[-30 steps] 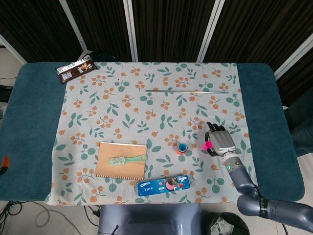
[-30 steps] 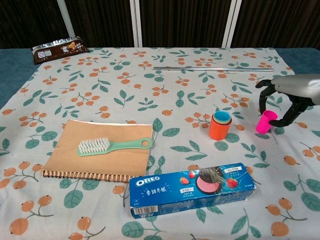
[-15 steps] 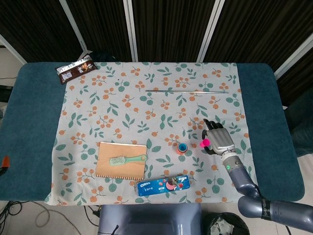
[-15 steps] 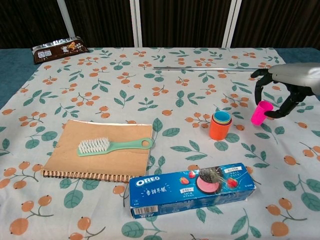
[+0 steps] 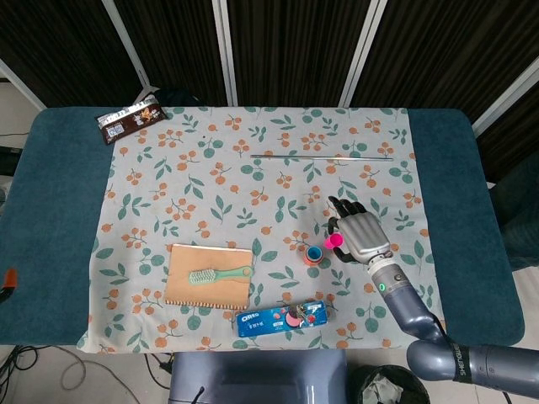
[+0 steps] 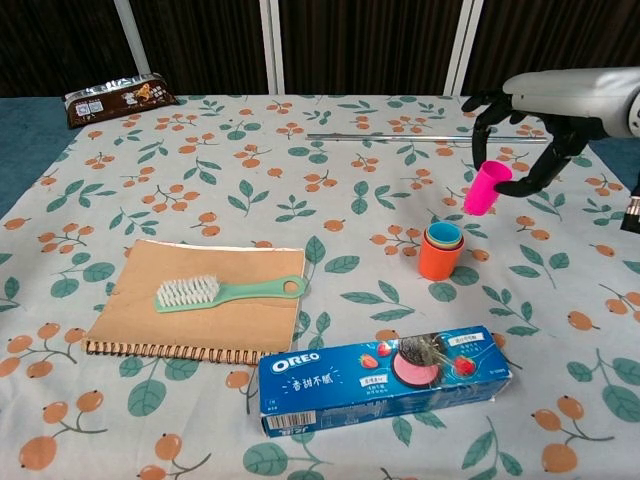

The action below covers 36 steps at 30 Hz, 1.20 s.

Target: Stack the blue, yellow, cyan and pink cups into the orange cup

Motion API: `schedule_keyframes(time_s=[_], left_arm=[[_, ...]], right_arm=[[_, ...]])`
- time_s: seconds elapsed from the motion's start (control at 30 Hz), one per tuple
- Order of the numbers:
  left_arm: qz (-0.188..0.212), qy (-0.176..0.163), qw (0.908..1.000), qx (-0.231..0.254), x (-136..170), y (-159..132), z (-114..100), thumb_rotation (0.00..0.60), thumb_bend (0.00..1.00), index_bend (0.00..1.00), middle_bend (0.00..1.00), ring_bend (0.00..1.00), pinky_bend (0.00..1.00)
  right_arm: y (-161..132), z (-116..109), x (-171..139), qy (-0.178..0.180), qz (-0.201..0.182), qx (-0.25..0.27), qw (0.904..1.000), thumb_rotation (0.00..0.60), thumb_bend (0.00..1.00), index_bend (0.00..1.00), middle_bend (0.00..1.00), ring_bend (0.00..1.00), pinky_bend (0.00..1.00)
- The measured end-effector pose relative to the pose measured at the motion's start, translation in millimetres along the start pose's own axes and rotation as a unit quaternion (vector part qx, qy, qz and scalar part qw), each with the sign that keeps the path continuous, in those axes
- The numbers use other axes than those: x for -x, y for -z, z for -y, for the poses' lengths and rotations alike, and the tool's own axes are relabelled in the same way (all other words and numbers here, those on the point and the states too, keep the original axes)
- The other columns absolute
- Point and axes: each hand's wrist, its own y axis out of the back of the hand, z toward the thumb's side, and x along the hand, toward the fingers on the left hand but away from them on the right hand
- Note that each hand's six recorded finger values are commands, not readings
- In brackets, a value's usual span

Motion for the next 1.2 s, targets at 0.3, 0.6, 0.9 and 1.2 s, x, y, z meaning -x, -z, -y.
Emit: schedule_keyframes(time_s=[0.3,0.6,0.9,1.2], left_arm=[[0.0,0.0,1.0,0.002,0,0,0,0.6,0.36,0.13,0.03,0.0,0.23],[-0.002,-0.001,1.0,0.004,-1,1,-1,0.6,0.36,0.13,0.03,0.0,0.23],[-0.003,-0.002,1.0,0.004,-1,1,-1,0.6,0.36,0.13,0.03,0.0,0.23],[-0.003,-0.002,1.0,0.005,-2,1,-2,0.6,0.36,0.13,0.03,0.0,0.23]], right_arm=[[-18,-1,2,-0.011,-0.011,0.0,0.9999,0.6,0.44,0.51,0.0,0.1,0.15],[-26,9,5,-0.021,-0.014,0.0,0.9997,0.6,0.44,0.51,0.0,0.1,0.15],[-26,14,9,-0.024,-0.012,0.001,0.9997,0.6,0.44,0.51,0.0,0.1,0.15],[-24,19,9,-0.031,-0.011,-0.005,0.9994,0.6,0.44,0.51,0.0,0.1,0.15]])
